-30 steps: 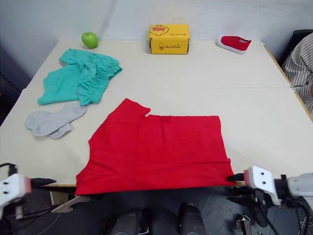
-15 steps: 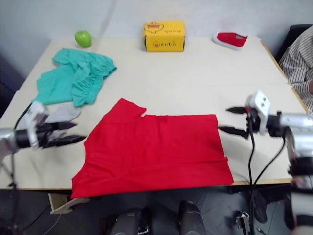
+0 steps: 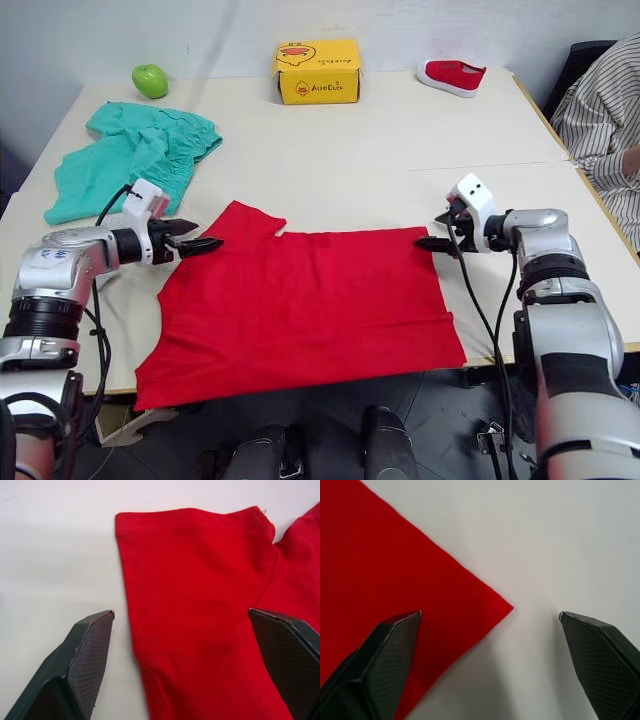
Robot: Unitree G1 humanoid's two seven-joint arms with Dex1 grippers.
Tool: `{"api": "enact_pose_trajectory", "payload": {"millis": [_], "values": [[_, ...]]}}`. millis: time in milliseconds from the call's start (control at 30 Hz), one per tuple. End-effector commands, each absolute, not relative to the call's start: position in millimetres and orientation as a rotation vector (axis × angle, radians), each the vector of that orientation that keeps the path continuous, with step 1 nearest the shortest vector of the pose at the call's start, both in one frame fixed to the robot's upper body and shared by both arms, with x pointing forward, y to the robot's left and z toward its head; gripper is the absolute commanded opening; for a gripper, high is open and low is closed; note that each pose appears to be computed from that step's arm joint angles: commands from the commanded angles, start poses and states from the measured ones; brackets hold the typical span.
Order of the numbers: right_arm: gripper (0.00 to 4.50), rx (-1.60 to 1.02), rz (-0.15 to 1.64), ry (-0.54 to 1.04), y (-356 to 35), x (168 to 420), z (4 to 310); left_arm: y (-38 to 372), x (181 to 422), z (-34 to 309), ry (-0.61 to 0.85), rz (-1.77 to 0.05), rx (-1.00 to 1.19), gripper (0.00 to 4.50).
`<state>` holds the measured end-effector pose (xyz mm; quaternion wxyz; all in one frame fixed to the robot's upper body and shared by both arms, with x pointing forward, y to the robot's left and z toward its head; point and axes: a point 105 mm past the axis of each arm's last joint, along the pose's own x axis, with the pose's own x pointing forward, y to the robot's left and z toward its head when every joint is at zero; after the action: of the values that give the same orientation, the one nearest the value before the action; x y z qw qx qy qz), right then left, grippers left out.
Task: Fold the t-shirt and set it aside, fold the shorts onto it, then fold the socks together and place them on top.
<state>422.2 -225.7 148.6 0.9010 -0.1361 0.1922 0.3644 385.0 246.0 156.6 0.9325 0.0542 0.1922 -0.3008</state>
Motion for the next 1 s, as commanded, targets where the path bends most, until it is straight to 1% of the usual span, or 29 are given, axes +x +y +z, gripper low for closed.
{"api": "enact_pose_trajectory", "payload": {"millis": [33,133,267,333,400,467,533,567,733,767,900,1000], "values": [[4.48,-0.241,0.726,0.373,-221,428,157,256,380,164,0.365,-0.584,0.123,4.5],[4.48,-0.222,0.723,0.395,-216,430,152,261,373,161,0.375,-0.575,0.123,4.5],[4.48,-0.199,0.764,0.38,-204,430,151,267,368,159,0.381,-0.554,0.119,4.5],[4.11,-0.212,0.815,0.409,-197,426,146,271,366,159,0.388,-0.539,0.119,4.5],[3.6,-0.223,0.852,0.43,-193,423,142,274,366,158,0.392,-0.532,0.115,4.5],[2.83,-0.225,0.886,0.442,-191,420,141,275,367,158,0.396,-0.528,0.11,4.5],[2.24,-0.25,0.892,0.433,-191,420,141,275,368,158,0.404,-0.529,0.11,4.5],[1.86,-0.259,0.888,0.43,-192,420,142,275,369,157,0.409,-0.53,0.111,4.5],[0.14,-0.297,0.893,0.42,-197,419,144,266,385,147,0.459,-0.529,0.111,4.5],[0.06,-0.301,0.899,0.419,-198,418,144,263,390,144,0.473,-0.53,0.115,4.5],[0.06,-0.314,0.917,0.415,-198,417,145,252,408,137,0.493,-0.513,0.095,4.5],[0.06,-0.313,0.93,0.412,-197,416,145,240,414,130,0.518,-0.551,0.081,4.5]]}}
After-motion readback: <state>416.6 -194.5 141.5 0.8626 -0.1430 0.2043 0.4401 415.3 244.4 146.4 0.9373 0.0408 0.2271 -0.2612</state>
